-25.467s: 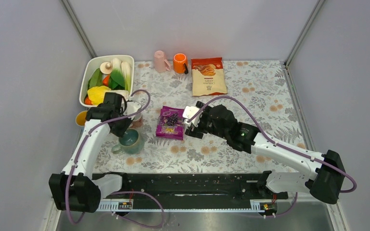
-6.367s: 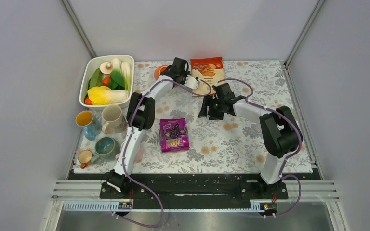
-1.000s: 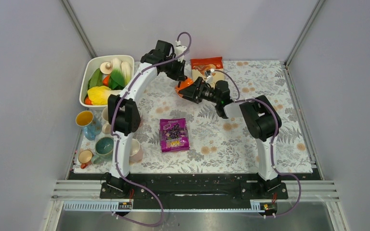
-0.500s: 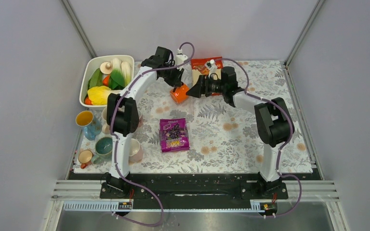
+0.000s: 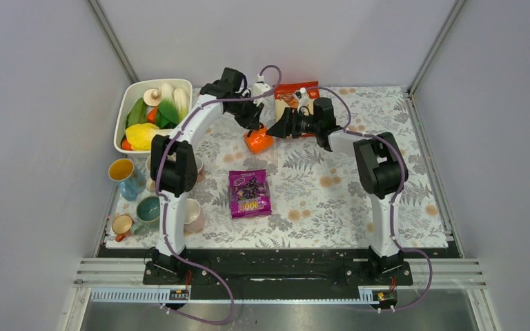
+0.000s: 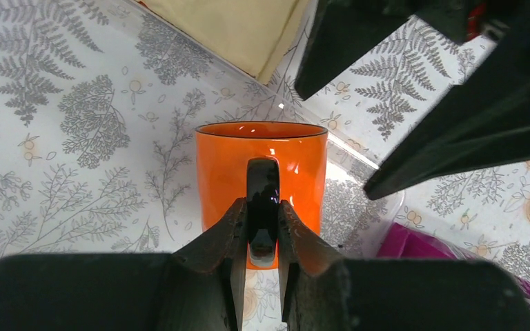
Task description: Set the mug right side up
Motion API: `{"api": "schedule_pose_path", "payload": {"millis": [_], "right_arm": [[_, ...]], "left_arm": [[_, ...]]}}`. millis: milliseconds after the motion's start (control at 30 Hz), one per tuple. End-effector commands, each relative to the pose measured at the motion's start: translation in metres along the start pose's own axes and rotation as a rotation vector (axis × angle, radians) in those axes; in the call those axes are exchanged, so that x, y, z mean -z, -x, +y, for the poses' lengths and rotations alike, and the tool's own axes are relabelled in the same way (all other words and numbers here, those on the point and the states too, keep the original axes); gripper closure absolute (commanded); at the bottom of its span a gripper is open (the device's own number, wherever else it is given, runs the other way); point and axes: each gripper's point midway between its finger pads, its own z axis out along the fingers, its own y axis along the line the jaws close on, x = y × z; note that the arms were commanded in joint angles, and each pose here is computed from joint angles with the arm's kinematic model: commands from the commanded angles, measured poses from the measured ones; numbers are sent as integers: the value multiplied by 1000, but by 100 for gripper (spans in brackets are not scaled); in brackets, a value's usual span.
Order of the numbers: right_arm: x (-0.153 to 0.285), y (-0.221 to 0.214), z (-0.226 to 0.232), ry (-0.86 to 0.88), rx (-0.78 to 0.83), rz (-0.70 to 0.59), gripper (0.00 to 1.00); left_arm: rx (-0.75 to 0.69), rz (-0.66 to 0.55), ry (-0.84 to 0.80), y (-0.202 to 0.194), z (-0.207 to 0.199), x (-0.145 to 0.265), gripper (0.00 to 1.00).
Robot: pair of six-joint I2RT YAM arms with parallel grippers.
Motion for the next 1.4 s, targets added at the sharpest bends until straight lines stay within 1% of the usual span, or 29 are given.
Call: {"api": "schedule_pose_path", "payload": {"millis": [0, 67, 133, 200, 267, 300, 367, 400, 433, 467, 500, 533, 567, 633, 667, 700, 733, 767, 800, 833, 867, 900, 1000, 1133, 1200, 1267, 1367], "right_arm": [[-9, 11, 20, 123, -96, -59, 16], [-11, 8, 27, 183, -142, -64, 18], [-14, 9, 38, 253, -133, -80, 18], [-22, 1, 44, 284, -152, -51, 20], [-28, -8, 51, 318, -162, -13, 24], [-28, -11, 59, 349, -157, 1, 29], [-23, -17, 76, 426, -133, 9, 46], [-19, -17, 83, 460, -125, 4, 58], [-14, -17, 90, 491, -110, -7, 73], [-10, -17, 95, 509, -98, -19, 85], [-7, -16, 98, 515, -80, -31, 93], [-5, -15, 100, 510, -64, -41, 98], [-3, -15, 100, 494, -41, -51, 100], [1, -8, 103, 430, 31, -72, 100], [2, -7, 101, 384, 83, -74, 100], [3, -7, 96, 318, 128, -66, 100], [5, -4, 92, 253, 210, -64, 100], [8, -3, 86, 176, 340, -52, 100], [12, -4, 83, 106, 424, -28, 100], [17, -2, 82, 40, 536, -6, 100], [23, -9, 79, -26, 608, 45, 100], [28, -9, 81, -69, 711, 69, 100], [38, -13, 92, -148, 966, 130, 100], [44, -16, 103, -259, 1240, 170, 100], [45, -13, 112, -277, 1280, 147, 100], [46, -12, 123, -263, 1276, 138, 100], [45, -11, 130, -273, 1282, 140, 100]], "left_arm": [[-120, -182, -5, 66, -20, 56, 100], [-122, -195, -11, 72, -23, 60, 100], [-120, -211, -22, 77, -26, 62, 100], [-123, -216, -30, 80, -29, 63, 100], [-120, -221, -28, 83, -29, 64, 100], [-114, -226, -29, 84, -29, 65, 100], [-97, -243, -29, 88, -27, 68, 100], [-90, -252, -26, 90, -25, 70, 100], [-85, -253, -19, 90, -22, 70, 100], [-81, -254, -13, 90, -20, 72, 100], [-76, -251, -12, 88, -19, 72, 100], [-73, -245, -11, 86, -19, 72, 100], [-68, -235, -8, 82, -18, 73, 100], [-59, -214, -1, 75, -17, 77, 100], [-51, -212, 8, 74, -16, 82, 90], [-38, -216, 24, 74, -13, 89, 64], [-21, -229, 47, 78, -9, 98, 40], [-7, -241, 70, 82, -7, 107, 20], [3, -255, 95, 88, -6, 118, 5], [10, -265, 126, 93, -4, 129, 2], [18, -271, 154, 96, -4, 138, 1], [31, -275, 182, 99, -4, 147, 1], [22, -263, 239, 106, -17, 162, 1], [-34, -203, 258, 105, -51, 150, 1], [-66, -180, 227, 104, -72, 140, 1], [-93, -151, 185, 101, -93, 129, 1], [-138, -88, 177, 89, -109, 112, 1]]}}
